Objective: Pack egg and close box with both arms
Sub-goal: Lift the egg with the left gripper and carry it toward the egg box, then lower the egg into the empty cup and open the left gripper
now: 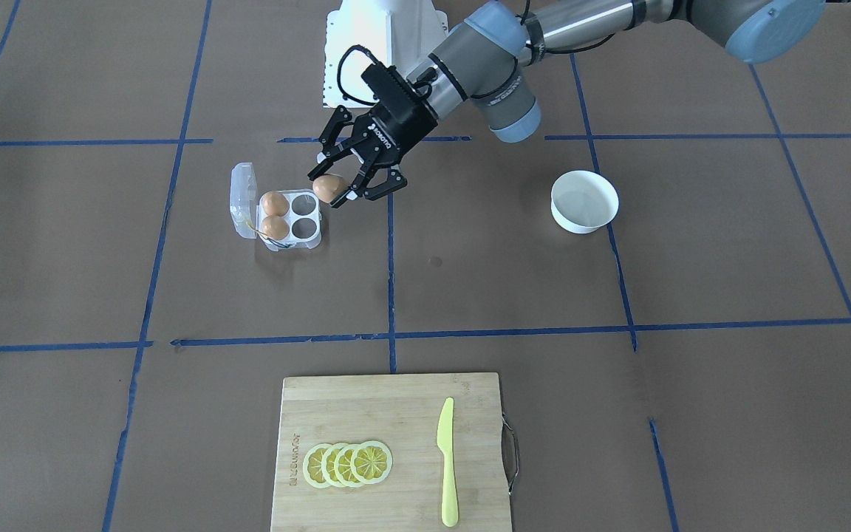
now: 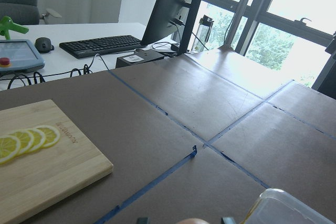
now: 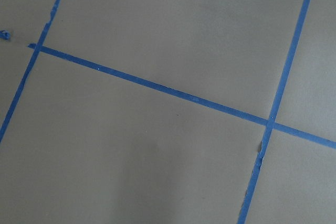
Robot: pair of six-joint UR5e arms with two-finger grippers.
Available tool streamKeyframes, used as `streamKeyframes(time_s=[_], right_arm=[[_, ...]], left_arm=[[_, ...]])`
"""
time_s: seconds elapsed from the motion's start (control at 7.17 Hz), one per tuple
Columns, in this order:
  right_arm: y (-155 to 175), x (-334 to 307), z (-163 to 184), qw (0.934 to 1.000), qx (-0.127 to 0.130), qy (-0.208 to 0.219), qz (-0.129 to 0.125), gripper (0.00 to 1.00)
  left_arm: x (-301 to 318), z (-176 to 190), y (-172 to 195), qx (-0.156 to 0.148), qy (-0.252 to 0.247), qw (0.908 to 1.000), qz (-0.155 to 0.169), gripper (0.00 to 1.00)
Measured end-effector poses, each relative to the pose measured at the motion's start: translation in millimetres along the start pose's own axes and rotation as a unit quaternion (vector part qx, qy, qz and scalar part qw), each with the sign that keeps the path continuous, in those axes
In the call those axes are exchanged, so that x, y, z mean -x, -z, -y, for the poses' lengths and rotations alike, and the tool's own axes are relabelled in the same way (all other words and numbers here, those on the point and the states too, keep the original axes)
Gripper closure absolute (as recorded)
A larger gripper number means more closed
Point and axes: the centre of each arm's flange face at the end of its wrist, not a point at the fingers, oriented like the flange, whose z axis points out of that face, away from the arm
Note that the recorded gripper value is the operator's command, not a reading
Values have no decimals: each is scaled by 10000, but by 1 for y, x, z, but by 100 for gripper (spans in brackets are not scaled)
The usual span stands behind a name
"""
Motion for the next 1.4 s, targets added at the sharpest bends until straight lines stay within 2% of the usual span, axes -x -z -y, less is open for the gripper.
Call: streamKeyframes(time_s=[0.56, 1.4], right_arm=[[-3, -3, -2, 10000, 32, -22, -2, 0], [-3, -3, -2, 10000, 36, -24, -2, 0]], left_arm=[[-46, -61, -55, 326, -205, 9991, 187, 99], [-77, -88, -63, 484, -192, 9985, 148, 82]])
